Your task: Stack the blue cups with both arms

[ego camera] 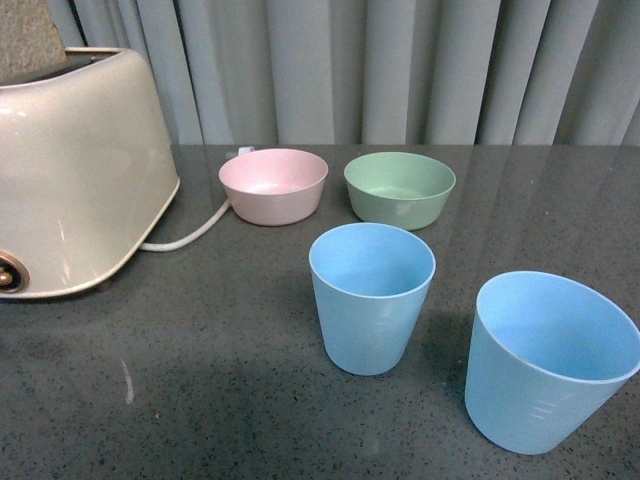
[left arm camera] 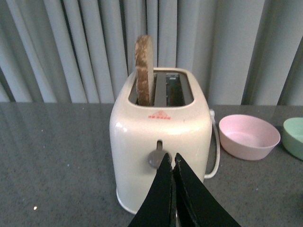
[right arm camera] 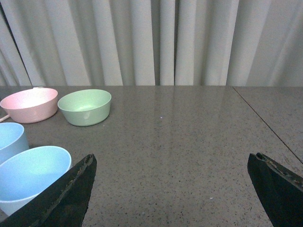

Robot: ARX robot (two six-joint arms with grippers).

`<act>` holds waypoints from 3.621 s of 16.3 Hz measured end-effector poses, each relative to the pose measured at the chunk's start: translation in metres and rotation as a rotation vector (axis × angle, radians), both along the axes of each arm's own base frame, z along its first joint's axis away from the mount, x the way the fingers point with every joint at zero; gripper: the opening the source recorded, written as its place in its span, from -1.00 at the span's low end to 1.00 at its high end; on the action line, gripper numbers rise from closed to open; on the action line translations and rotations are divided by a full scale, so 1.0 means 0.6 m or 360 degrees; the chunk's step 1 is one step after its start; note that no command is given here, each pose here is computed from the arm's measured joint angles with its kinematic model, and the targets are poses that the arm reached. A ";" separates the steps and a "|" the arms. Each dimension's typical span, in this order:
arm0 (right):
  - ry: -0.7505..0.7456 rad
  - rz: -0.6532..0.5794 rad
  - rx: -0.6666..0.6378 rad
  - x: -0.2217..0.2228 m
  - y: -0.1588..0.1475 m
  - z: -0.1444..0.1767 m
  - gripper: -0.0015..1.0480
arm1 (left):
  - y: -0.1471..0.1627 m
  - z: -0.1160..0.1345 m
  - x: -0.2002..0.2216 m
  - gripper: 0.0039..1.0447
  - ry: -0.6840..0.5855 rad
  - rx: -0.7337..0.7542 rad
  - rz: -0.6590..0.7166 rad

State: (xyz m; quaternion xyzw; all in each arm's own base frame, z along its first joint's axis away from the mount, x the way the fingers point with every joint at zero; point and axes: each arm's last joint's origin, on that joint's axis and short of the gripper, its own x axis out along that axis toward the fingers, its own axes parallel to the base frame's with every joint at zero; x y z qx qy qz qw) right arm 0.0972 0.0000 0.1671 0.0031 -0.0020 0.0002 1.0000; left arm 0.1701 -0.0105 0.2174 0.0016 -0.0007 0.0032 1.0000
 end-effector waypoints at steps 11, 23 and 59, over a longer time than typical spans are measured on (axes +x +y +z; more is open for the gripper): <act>0.0000 0.0000 0.0000 0.000 0.000 0.000 0.87 | 0.017 -0.056 -0.058 -0.98 0.0009 0.0000 -0.0010; 0.0001 -0.0001 0.0000 0.000 0.000 0.000 0.87 | 0.017 -0.077 -0.097 -0.98 -0.0020 0.0000 -0.0012; 0.0878 0.0335 0.0215 0.190 0.079 0.107 0.87 | 0.017 -0.084 -0.121 0.88 0.0002 -0.0004 -0.0012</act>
